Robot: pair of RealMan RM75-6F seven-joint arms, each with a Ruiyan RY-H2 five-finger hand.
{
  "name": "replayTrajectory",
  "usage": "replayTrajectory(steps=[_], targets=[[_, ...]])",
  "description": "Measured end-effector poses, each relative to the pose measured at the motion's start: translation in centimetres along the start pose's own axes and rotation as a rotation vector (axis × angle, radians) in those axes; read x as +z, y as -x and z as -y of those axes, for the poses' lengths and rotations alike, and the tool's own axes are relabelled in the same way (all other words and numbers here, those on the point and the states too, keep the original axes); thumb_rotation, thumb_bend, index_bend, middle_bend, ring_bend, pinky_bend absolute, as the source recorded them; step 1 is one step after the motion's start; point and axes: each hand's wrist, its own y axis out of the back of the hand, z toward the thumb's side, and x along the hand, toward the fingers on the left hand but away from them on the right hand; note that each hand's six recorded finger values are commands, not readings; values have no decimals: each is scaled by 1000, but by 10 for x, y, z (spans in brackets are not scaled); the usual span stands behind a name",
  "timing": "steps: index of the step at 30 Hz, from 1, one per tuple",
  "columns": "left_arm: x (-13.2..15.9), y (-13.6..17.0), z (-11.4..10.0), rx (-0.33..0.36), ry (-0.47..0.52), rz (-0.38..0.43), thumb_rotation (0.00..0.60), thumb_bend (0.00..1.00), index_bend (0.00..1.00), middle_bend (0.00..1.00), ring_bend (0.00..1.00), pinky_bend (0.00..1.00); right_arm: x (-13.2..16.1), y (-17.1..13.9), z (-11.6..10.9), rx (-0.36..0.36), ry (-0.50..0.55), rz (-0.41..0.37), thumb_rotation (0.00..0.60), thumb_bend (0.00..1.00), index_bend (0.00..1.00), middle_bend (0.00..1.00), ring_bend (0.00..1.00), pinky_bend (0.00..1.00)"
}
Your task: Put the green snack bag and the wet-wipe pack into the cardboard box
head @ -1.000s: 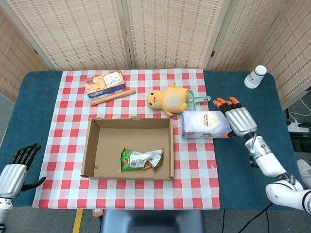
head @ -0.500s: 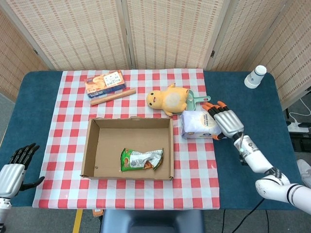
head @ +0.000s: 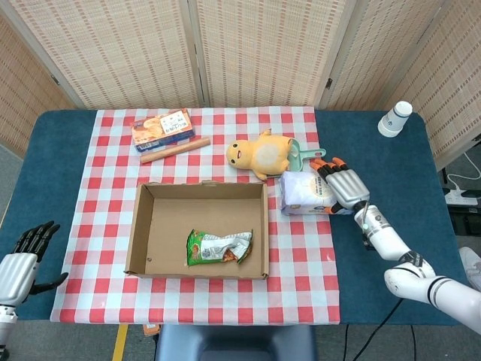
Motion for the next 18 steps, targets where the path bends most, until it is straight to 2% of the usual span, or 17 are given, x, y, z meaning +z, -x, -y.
replayTrajectory(steps=[8,10,12,14,18], targets=[[-1,-1,0,0,3,-3,600,200,0,0,0,75,0,9,14,49,1,9,600,0,0,0,0,3],[-1,-1,0,-1,4,-3,600,200,0,0,0,75,-1,9,19,77,1,13,600,0,0,0,0,50],[-1,-1,0,-1,5,-3,600,200,0,0,0,75,0,10,23,94,3,15,600,0,16,11,19,164],[-1,-1,0,-1,5,-3,600,200,0,0,0,76,0,11,24,94,6,14,600,0,84,58,84,275],[-1,-1,0,-1,6,-1,600,199,0,0,0,76,2,12,22,67,5,10,600,21,370,244,303,529]])
